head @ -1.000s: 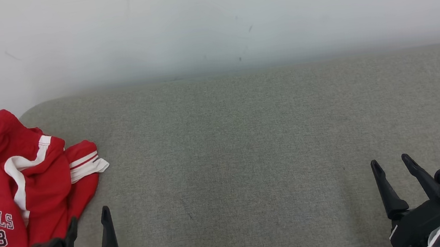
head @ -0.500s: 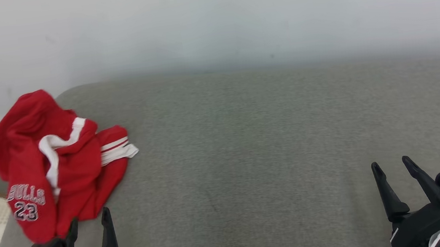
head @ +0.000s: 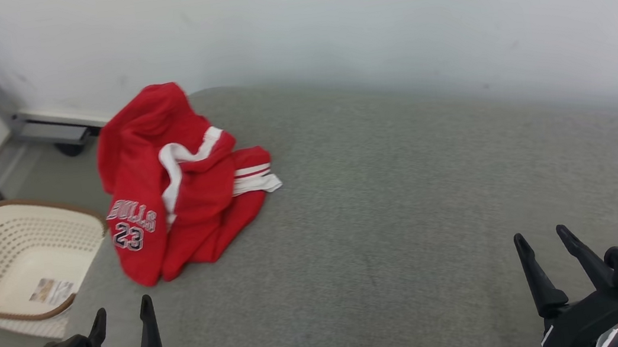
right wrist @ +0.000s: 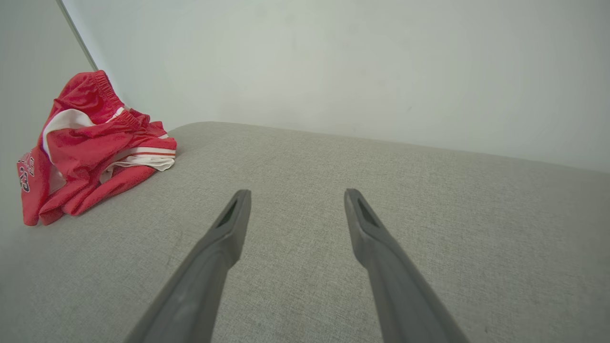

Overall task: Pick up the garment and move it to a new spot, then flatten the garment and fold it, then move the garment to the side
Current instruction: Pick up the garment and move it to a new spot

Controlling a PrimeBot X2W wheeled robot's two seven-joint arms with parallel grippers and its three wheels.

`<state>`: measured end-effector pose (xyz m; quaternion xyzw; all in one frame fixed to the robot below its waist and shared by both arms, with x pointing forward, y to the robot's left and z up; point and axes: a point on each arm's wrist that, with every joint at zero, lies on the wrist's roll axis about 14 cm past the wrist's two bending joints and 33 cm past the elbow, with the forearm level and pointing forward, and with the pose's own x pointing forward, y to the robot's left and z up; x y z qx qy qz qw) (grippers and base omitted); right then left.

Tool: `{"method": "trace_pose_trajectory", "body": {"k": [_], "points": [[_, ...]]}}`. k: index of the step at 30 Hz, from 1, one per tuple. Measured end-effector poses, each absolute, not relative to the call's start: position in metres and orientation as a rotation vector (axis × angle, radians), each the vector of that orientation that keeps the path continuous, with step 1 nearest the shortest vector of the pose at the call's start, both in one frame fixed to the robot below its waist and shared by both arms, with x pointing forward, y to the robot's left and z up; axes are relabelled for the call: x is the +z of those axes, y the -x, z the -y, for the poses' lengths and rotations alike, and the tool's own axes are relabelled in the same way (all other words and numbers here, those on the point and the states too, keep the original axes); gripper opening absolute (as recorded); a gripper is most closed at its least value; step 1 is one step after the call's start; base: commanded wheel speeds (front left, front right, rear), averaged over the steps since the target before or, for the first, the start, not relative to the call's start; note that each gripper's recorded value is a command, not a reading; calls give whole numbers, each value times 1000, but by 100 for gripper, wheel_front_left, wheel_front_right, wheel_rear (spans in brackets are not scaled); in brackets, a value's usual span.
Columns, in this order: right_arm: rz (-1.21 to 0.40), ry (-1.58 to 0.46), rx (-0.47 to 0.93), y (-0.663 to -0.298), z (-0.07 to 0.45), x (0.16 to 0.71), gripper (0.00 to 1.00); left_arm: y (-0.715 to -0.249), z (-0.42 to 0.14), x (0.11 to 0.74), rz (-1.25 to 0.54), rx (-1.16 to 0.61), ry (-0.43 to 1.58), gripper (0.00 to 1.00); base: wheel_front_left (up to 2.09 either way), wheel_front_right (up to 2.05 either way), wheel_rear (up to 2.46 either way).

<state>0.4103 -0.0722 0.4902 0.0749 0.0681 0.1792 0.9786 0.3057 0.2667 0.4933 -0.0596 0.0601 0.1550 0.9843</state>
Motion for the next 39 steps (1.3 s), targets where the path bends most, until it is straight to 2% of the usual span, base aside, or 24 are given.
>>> {"method": "trace_pose_trajectory", "body": {"k": [8,19,24,30,39], "points": [[-142,-149,459,-413,36,490,100,-280,-289,494,-119,397,121,100,0,0,0],[-134,-159,485,-414,26,493,100,-279,-293,492,-156,400,115,100,0,0,0],[-132,-167,485,-420,25,493,100,-305,-288,499,-192,341,140,100,0,0,0],[-131,-166,504,-429,19,495,100,-345,-286,496,-328,283,213,100,0,0,0],[-166,-155,538,-440,9,486,100,-416,-292,516,-461,230,185,100,0,0,0]]}}
